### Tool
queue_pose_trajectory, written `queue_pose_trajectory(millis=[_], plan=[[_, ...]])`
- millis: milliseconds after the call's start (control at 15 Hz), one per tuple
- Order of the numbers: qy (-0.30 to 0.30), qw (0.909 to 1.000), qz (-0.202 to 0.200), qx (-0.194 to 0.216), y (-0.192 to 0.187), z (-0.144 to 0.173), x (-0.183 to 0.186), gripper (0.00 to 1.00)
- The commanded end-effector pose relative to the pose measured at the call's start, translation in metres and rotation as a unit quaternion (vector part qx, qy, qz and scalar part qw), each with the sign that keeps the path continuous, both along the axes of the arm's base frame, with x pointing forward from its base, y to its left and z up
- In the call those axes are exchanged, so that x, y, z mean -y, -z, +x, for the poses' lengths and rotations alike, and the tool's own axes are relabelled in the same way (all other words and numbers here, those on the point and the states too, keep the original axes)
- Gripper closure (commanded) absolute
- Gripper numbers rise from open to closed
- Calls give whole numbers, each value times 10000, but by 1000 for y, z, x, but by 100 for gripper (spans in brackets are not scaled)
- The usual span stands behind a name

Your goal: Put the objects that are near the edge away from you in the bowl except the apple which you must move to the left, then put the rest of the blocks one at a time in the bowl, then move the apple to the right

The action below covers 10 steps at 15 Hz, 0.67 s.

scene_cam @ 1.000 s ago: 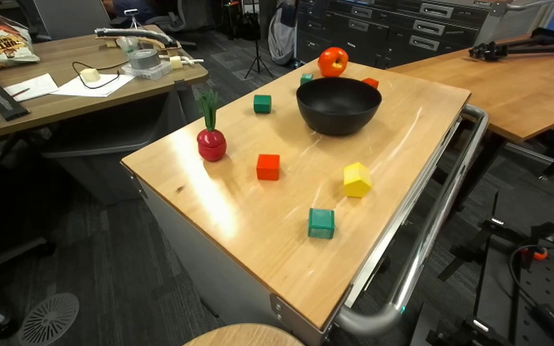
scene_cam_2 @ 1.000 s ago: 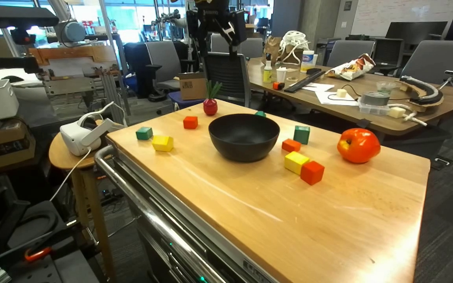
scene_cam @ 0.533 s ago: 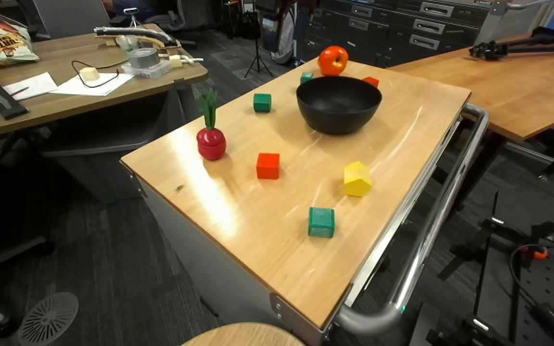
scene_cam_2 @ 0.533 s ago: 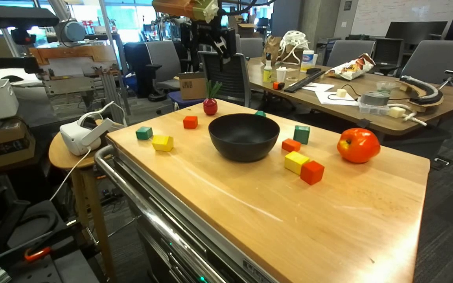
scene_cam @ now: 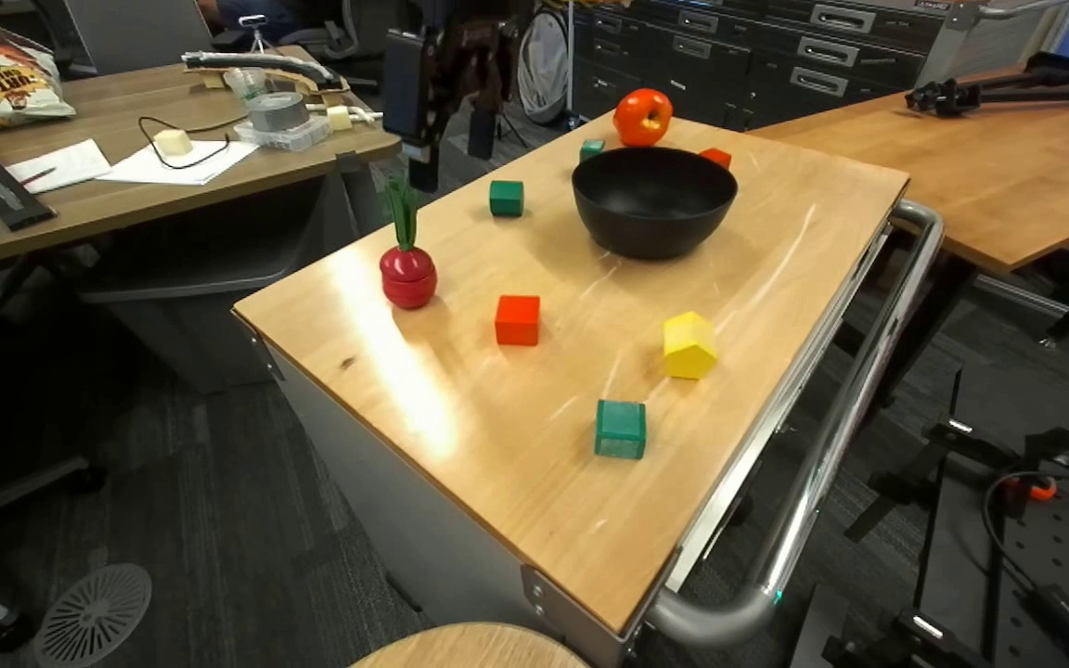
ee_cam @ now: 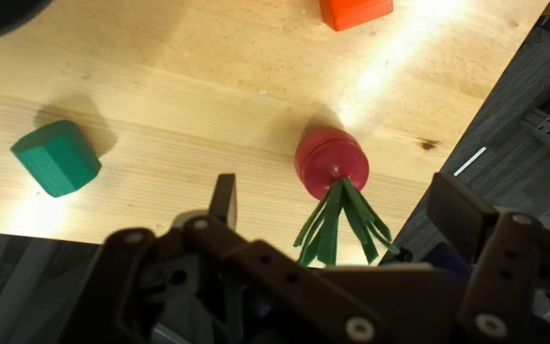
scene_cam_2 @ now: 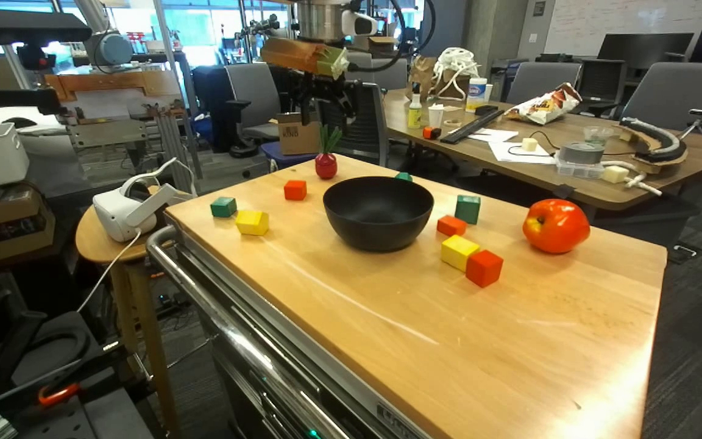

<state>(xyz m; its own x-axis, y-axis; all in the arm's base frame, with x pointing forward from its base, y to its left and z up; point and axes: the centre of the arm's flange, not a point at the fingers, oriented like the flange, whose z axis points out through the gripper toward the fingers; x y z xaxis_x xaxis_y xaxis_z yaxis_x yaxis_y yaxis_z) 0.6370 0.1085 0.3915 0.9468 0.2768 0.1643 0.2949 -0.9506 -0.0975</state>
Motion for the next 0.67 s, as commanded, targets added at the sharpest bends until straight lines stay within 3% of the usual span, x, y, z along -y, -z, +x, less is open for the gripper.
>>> queue_pose_trajectory(millis=[0,200,333,600], plan=[[12,9998,89,163,13,42,-10,0],[51,9997,160,185,23,54,-12,0],[77,9996,192,217,25,59,-13,27],[93,9997,187,149,29,61,-14,58]])
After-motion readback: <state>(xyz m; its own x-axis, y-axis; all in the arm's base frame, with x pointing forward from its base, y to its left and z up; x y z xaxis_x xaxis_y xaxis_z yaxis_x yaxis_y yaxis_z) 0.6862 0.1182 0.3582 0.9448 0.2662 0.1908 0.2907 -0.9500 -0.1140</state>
